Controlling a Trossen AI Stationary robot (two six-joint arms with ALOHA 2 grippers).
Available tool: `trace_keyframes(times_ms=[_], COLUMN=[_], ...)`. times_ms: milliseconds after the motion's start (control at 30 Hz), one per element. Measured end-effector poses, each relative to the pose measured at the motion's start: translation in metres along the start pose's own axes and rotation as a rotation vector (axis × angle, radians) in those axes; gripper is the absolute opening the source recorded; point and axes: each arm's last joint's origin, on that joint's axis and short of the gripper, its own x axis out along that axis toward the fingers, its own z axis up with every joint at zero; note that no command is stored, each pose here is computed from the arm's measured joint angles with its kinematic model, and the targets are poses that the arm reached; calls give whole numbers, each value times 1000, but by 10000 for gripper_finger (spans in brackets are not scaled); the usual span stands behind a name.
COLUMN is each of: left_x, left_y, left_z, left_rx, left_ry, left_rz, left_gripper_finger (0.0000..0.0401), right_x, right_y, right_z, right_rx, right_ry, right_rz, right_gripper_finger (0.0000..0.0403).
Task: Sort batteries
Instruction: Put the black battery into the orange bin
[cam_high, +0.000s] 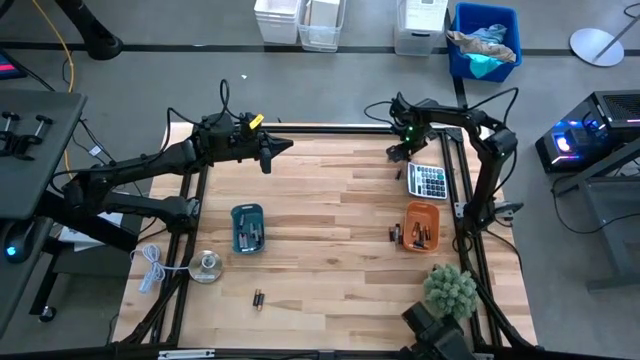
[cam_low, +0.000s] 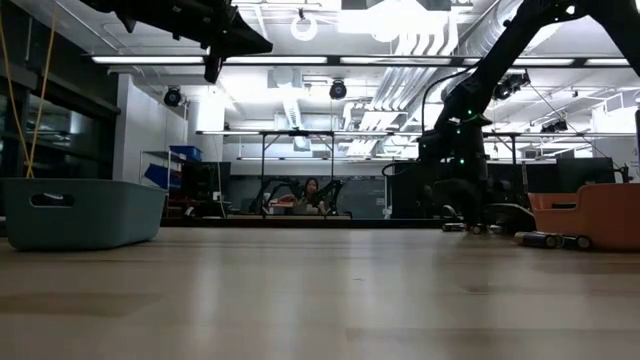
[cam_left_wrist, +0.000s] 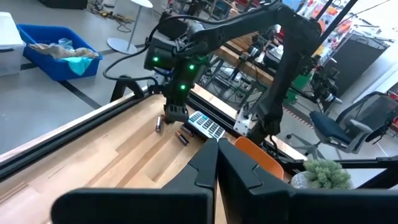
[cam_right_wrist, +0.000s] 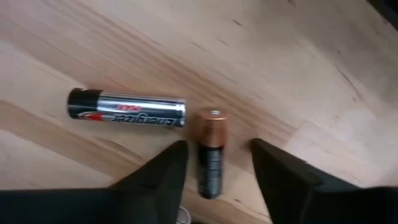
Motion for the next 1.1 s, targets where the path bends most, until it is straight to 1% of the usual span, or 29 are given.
trace_keyframes(times_ms=[67, 100, 167, 200, 300, 400, 500, 600, 700, 767, 867, 933, 1000, 1100], left_x=[0, 0, 0, 0, 0, 0, 0, 0, 0, 0, 0, 0, 0, 0], left_y=[0, 0, 0, 0, -1, -2, -2, -2, -2, -2, -2, -2, -2, -2], left_z=[0, 0, 0, 1, 3, 4, 4, 4, 4, 4, 4, 4, 4, 4], left_rx=[0, 1, 1, 2, 5, 21, 50, 66, 77, 83, 104, 106, 105, 105], left_ry=[-3, -3, -5, -9, -30, -41, -44, -44, -43, -44, -44, -44, -44, -44], left_rz=[0, 0, -1, -2, -11, -15, -15, -15, -15, -15, -14, -14, -14, -14], left_gripper_finger=[0, 0, 0, 0, 0, 0, 0, 0, 0, 0, 0, 0, 0, 0], right_x=[1, 1, 0, -2, -13, -45, -77, -115, -141, -152, -157, -151, -135, -97], right_y=[5, 8, 13, 14, 22, 32, 40, 57, 82, 98, 123, 135, 144, 153], right_z=[0, 0, 0, -1, -6, -15, -33, -61, -98, -126, -167, -191, -214, -241], right_rx=[-3, -10, -24, -30, -24, -29, -24, -31, -54, -57, -60, -43, -20, 29], right_ry=[4, 5, 8, 8, -20, -106, -169, -248, -245, -209, -118, -65, 8, 138], right_rz=[-12, -17, -25, -24, -4, 33, 57, 134, 192, 202, 140, 95, 72, 66], right_gripper_finger=[146, 118, 48, 33, 34, 33, 33, 33, 33, 33, 33, 33, 33, 33])
